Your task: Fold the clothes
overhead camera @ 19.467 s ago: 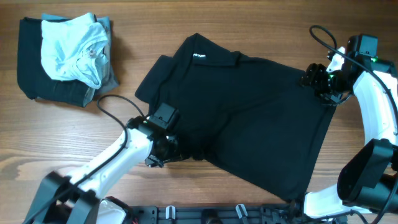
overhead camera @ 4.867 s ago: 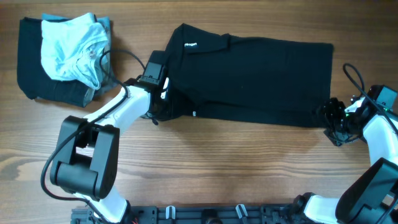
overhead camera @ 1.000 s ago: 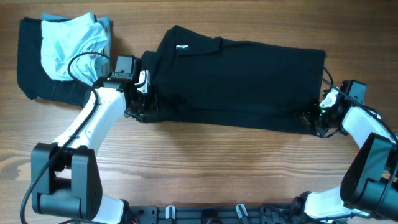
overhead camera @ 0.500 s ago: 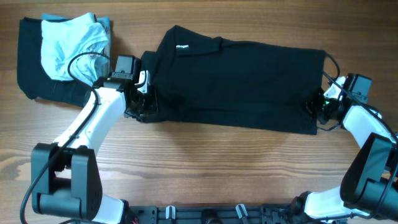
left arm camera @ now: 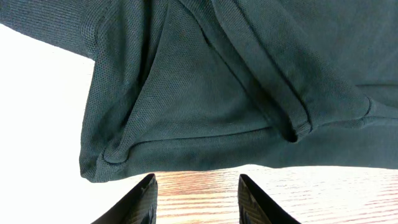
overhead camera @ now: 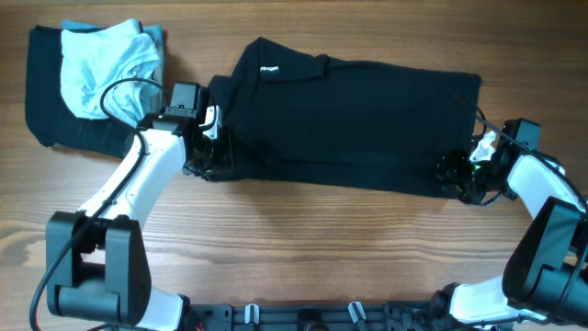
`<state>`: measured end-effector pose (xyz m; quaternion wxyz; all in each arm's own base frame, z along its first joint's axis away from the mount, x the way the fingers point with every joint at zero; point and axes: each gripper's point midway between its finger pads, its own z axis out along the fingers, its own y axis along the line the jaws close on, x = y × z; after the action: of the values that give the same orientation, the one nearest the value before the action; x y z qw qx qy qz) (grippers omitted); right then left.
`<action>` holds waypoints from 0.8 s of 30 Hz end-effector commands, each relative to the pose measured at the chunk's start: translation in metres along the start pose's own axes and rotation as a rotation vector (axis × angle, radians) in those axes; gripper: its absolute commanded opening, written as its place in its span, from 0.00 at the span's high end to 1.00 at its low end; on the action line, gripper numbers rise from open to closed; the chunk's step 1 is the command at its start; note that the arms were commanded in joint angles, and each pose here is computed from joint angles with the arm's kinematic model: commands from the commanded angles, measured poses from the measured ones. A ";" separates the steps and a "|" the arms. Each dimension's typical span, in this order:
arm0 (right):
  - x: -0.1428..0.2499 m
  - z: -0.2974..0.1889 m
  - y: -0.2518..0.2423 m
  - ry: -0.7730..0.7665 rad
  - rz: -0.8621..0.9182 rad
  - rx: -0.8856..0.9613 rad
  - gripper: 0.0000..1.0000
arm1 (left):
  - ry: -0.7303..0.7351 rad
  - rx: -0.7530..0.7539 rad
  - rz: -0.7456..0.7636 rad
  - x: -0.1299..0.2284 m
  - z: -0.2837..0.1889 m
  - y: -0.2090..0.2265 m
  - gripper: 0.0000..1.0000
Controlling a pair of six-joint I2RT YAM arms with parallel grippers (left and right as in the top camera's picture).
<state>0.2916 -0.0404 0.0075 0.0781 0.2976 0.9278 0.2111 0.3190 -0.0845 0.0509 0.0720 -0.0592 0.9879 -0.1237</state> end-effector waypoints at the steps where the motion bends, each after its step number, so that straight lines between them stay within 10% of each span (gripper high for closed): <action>1: -0.015 -0.003 -0.012 -0.074 -0.021 0.082 0.43 | -0.035 0.027 0.013 -0.008 -0.011 -0.007 0.58; 12: -0.027 -0.002 0.004 -0.124 -0.038 -0.006 0.93 | -0.035 0.027 0.013 -0.008 -0.011 -0.007 0.57; 24: -0.040 -0.006 0.030 -0.164 -0.052 -0.146 0.96 | -0.035 0.027 0.013 -0.008 -0.011 -0.007 0.57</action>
<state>0.3274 -0.0534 0.0157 0.1608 0.2893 0.9198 0.2108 0.3188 -0.0845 0.0508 0.0718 -0.0592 0.9880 -0.1237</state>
